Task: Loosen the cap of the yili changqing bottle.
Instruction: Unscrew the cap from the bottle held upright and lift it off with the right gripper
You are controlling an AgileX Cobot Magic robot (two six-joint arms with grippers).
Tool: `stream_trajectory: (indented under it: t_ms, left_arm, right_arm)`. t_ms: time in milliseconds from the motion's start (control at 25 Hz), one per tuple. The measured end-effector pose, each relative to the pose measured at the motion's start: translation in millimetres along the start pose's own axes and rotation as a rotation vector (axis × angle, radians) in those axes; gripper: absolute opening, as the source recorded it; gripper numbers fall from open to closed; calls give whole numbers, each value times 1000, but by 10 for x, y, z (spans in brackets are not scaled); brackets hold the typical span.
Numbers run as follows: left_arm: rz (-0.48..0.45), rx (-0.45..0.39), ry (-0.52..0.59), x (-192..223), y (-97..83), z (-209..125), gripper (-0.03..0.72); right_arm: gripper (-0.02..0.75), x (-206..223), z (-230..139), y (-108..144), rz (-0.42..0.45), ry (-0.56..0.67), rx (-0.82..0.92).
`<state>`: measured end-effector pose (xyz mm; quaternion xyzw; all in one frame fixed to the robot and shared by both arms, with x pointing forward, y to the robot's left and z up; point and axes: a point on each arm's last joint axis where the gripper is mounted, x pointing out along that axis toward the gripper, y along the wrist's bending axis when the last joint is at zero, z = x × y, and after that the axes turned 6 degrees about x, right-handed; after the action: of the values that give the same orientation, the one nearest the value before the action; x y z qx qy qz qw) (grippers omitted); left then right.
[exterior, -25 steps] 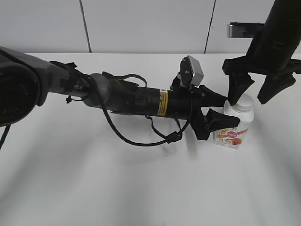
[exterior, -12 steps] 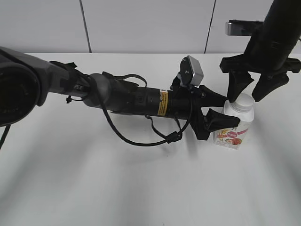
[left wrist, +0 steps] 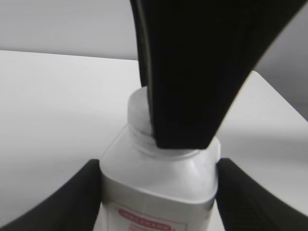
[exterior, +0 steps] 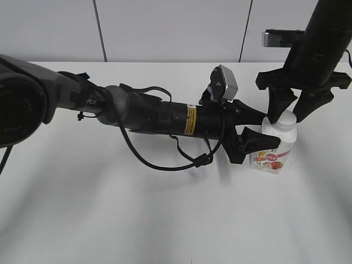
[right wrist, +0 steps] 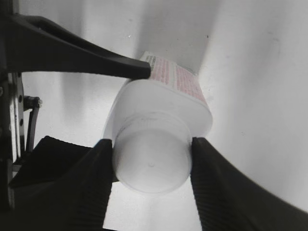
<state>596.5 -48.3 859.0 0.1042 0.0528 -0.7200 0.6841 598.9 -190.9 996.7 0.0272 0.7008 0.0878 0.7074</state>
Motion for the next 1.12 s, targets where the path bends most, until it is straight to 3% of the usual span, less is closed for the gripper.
stream_trajectory:
  t_ms: [80,400,560,720,800,1120]
  left_arm:
    - [-1,1,1,0,-1,-1,440]
    - [-1,1,1,0,-1,-1,440]
    - [-1,1,1,0,-1,-1,440]
    - [-2,2,2,0,-2,-2,440]
    - [-3,2,1,0,-3,-1,440]
    - [-3,3,1,0,-3,-1,440]
  right_arm:
    - [389,0,0,-4,-4,0,-2]
    - [389,0,-1,-4,-4,1,-86]
    - [389,0,-1,-4,-4,2,-409]
    - [389,0,-1,-7,-7,4,-911]
    - [389,0,0,-7,-7,4,-1065]
    - [389,0,0,-7,-7,4,-1174]
